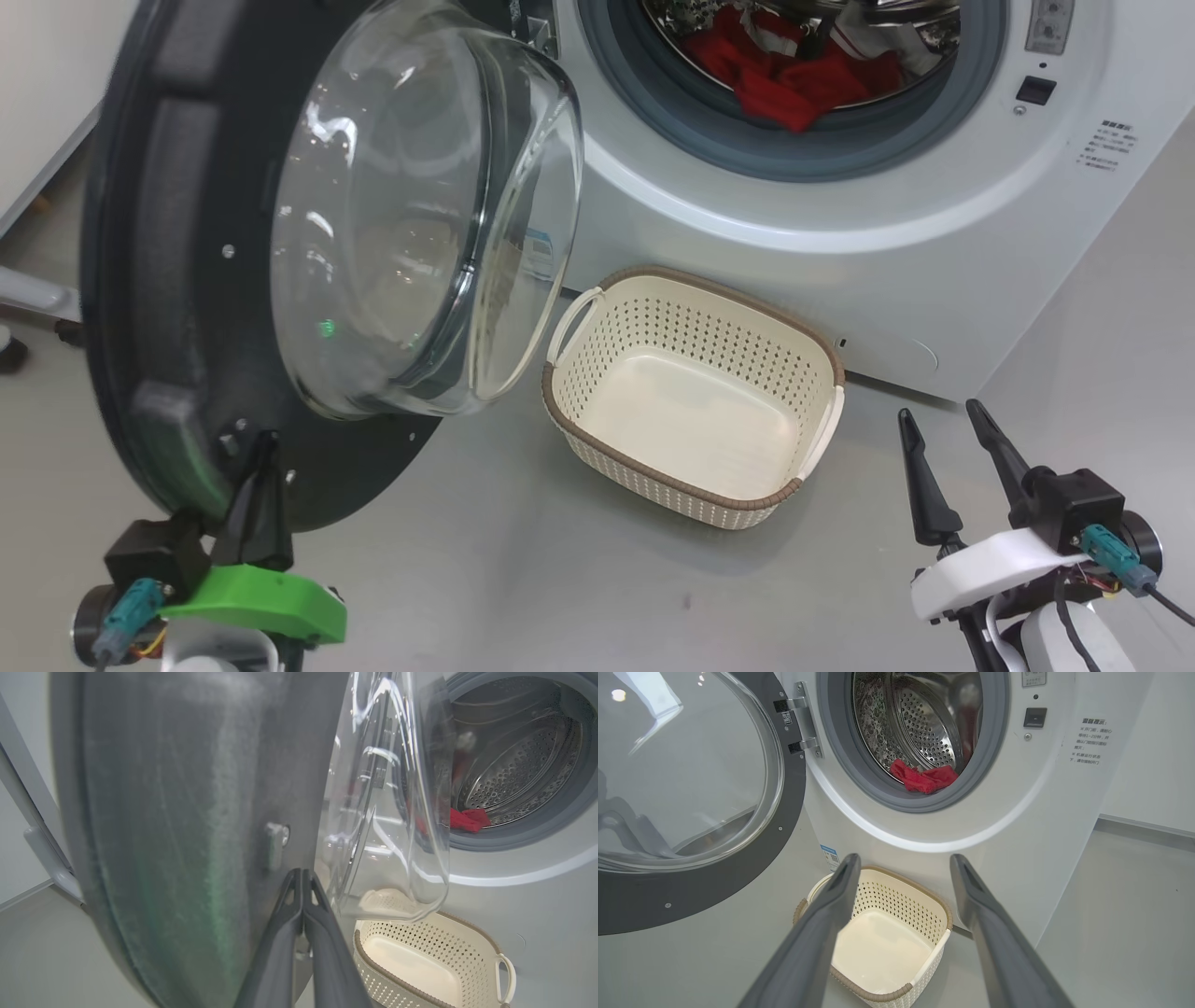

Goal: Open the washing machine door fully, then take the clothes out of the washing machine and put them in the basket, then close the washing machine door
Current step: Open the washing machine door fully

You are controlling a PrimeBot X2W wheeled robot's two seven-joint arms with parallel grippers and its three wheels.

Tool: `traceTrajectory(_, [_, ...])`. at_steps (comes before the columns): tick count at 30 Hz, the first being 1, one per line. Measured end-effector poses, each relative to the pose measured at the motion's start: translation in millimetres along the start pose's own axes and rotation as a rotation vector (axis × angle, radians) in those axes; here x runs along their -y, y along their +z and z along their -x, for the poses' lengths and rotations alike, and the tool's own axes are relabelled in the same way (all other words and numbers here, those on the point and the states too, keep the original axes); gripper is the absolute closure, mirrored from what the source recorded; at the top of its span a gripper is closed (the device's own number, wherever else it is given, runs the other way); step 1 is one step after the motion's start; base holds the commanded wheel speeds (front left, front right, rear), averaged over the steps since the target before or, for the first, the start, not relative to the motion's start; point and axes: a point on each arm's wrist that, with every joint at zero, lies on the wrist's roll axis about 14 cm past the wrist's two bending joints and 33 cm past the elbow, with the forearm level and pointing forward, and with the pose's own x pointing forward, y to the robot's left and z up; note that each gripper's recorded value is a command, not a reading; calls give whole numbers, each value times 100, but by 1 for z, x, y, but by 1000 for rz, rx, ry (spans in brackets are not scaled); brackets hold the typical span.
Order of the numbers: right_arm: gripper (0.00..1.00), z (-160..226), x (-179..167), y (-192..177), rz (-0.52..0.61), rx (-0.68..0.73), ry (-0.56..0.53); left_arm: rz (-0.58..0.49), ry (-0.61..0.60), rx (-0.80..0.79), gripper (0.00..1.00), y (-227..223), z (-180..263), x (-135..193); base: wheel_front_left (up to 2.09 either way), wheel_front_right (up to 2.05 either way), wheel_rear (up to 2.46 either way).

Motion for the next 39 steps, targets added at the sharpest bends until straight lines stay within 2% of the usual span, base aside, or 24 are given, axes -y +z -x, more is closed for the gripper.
traceTrajectory(14, [0,-2,11,-2,-1,-1,-15,11,118,8,100,2,-22,-33,0,0,0])
traceTrajectory(26, [0,-2,13,0,0,5,-20,-20,211,26,100,14,-35,-72,0,0,0])
traceTrajectory(39, [0,-2,13,4,3,16,-22,-26,252,25,100,16,-41,-86,0,0,0])
